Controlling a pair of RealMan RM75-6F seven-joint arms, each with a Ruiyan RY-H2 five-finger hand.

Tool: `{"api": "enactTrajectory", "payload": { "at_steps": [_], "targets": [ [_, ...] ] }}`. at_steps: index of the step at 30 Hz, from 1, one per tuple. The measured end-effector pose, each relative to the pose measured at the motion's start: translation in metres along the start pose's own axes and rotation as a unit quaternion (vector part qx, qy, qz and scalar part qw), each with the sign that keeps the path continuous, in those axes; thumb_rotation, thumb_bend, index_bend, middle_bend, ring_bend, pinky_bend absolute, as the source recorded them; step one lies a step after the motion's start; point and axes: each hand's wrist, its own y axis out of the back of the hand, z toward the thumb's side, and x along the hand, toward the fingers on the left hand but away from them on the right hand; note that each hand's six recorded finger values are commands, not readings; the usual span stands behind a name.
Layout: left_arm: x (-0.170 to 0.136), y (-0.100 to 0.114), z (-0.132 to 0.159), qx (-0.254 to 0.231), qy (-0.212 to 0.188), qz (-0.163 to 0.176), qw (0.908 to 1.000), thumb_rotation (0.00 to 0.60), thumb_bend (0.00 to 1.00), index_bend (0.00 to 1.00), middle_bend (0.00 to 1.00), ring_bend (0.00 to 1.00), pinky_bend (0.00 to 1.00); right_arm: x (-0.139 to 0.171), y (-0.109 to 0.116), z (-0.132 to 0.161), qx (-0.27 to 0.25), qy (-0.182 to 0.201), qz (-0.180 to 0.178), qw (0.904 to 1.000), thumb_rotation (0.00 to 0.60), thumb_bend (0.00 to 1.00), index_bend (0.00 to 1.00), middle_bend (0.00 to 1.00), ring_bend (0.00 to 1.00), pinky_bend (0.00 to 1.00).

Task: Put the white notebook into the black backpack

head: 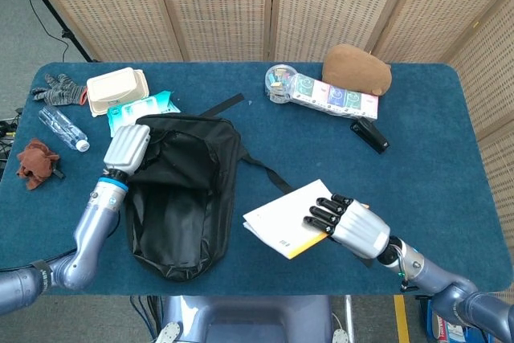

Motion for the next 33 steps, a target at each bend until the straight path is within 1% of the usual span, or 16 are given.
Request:
{"api": "enactTrajectory", "payload": {
  "at_steps": [3, 5, 8, 12, 15, 19, 24, 33],
  "targets": [
    [0.013, -0.003, 0.016, -0.018, 0.009, -0.001, 0.9998, 0.6, 0.9, 0.76, 0.74, 0.64, 0.77, -0.008, -0.002, 0.003, -0.011, 0.012, -0.005, 0.9999, 0.6, 0.61, 0.64, 0.57, 0.48, 0.71],
    [0.022, -0.006, 0.033, -0.036, 0.01, 0.001, 0.9993, 0.6, 0.9, 0.76, 0.74, 0.64, 0.77, -0.012, -0.003, 0.004, -0.016, 0.018, -0.008, 0.9997, 0.6, 0.61, 0.64, 0.57, 0.48, 0.71],
    [0.036, -0.008, 0.059, -0.053, 0.009, 0.012, 0.9985, 0.6, 0.9, 0.76, 0.74, 0.64, 0.77, -0.015, -0.003, 0.003, -0.024, 0.019, -0.013, 0.9995, 0.6, 0.61, 0.64, 0.57, 0.48, 0.71],
    [0.051, -0.012, 0.086, -0.08, 0.014, 0.017, 0.9966, 0.6, 0.9, 0.76, 0.74, 0.64, 0.77, -0.017, -0.004, 0.0, -0.026, 0.018, -0.017, 0.9993, 0.6, 0.61, 0.64, 0.57, 0.48, 0.71],
    [0.061, -0.018, 0.109, -0.095, 0.011, 0.016, 0.9953, 0.6, 0.9, 0.76, 0.74, 0.64, 0.77, -0.019, -0.006, -0.002, -0.028, 0.018, -0.019, 0.9992, 0.6, 0.61, 0.64, 0.57, 0.48, 0.71],
    [0.065, -0.033, 0.139, -0.106, -0.002, 0.008, 0.9943, 0.6, 0.9, 0.76, 0.74, 0.64, 0.77, -0.03, -0.009, 0.001, -0.037, 0.031, -0.027, 0.9985, 0.6, 0.61, 0.64, 0.57, 0.48, 0.71],
    [0.062, -0.038, 0.144, -0.114, -0.009, 0.004, 0.9934, 0.6, 0.9, 0.76, 0.74, 0.64, 0.77, -0.039, -0.019, 0.009, -0.057, 0.046, -0.032, 0.9968, 0.6, 0.61, 0.64, 0.57, 0.48, 0.71],
    [0.053, -0.033, 0.143, -0.123, -0.038, -0.007, 0.9916, 0.6, 0.9, 0.76, 0.74, 0.64, 0.77, -0.056, -0.037, 0.027, -0.082, 0.075, -0.037, 0.9931, 0.6, 0.61, 0.64, 0.57, 0.48, 0.71]
  ]
}}
